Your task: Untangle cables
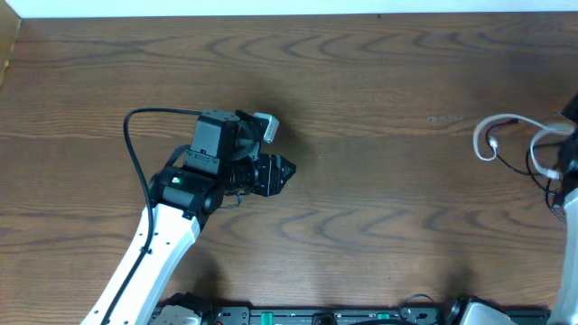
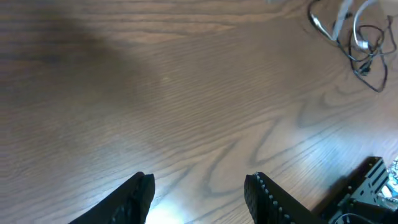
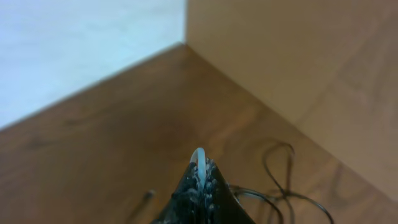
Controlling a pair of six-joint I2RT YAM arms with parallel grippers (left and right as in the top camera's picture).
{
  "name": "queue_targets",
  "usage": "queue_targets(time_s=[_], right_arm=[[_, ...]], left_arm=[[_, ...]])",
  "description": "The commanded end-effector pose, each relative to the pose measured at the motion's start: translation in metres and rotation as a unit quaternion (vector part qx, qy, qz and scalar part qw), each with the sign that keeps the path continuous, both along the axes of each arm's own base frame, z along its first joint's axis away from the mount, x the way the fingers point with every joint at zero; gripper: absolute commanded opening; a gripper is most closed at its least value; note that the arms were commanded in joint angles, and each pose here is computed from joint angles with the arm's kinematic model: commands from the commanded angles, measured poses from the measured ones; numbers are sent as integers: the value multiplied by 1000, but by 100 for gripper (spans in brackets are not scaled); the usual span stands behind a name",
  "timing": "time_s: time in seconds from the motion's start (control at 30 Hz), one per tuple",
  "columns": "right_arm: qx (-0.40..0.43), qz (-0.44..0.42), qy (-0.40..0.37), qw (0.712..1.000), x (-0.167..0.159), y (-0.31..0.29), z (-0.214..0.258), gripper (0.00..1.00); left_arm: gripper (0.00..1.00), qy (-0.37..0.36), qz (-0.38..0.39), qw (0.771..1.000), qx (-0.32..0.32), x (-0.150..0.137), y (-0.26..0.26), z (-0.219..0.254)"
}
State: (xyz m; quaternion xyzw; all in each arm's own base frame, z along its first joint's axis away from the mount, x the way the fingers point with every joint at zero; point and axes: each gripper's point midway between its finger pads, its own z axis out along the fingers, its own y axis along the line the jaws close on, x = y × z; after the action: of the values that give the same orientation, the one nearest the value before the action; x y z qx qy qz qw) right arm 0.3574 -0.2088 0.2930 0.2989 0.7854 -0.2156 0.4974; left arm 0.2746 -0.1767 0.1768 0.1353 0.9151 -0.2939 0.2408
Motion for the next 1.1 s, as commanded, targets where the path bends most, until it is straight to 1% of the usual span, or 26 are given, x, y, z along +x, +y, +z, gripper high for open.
queue_targets(time_s=[0.0, 0.17, 0.37, 0.4, 0.43, 0.47, 0.5, 0.57, 0.8, 1.07], right_arm=[[19, -13, 26, 999, 0, -25, -23, 1], [38, -26, 41, 998, 0, -41, -45, 1], [74, -34, 35, 996, 3, -51, -64, 1], [82, -29, 33, 996, 5, -50, -67, 3], [99, -9, 32, 995, 11, -45, -73, 25], [105, 1, 32, 994, 14, -42, -76, 37], [114, 13, 32, 993, 18, -38, -79, 44], [130, 35, 33, 990, 24, -31, -85, 50], [190, 114, 31, 975, 40, -1, -101, 56], [264, 253, 9, 931, 61, 66, -97, 57]], left_arm=[[51, -6, 10, 1000, 11, 1, 6, 1], [52, -1, 10, 1000, 13, 0, 7, 0], [51, 3, 10, 1000, 15, 0, 7, -3], [52, 4, 10, 1000, 15, 0, 7, -3], [52, 8, 10, 1000, 16, 0, 7, -5], [51, 9, 10, 1000, 17, 0, 7, -6], [52, 10, 10, 1000, 17, 0, 7, -7], [52, 13, 10, 1000, 18, 0, 6, -9], [52, 17, 16, 999, 29, 2, 9, -14], [52, 2, 54, 995, 80, 12, 28, -21]])
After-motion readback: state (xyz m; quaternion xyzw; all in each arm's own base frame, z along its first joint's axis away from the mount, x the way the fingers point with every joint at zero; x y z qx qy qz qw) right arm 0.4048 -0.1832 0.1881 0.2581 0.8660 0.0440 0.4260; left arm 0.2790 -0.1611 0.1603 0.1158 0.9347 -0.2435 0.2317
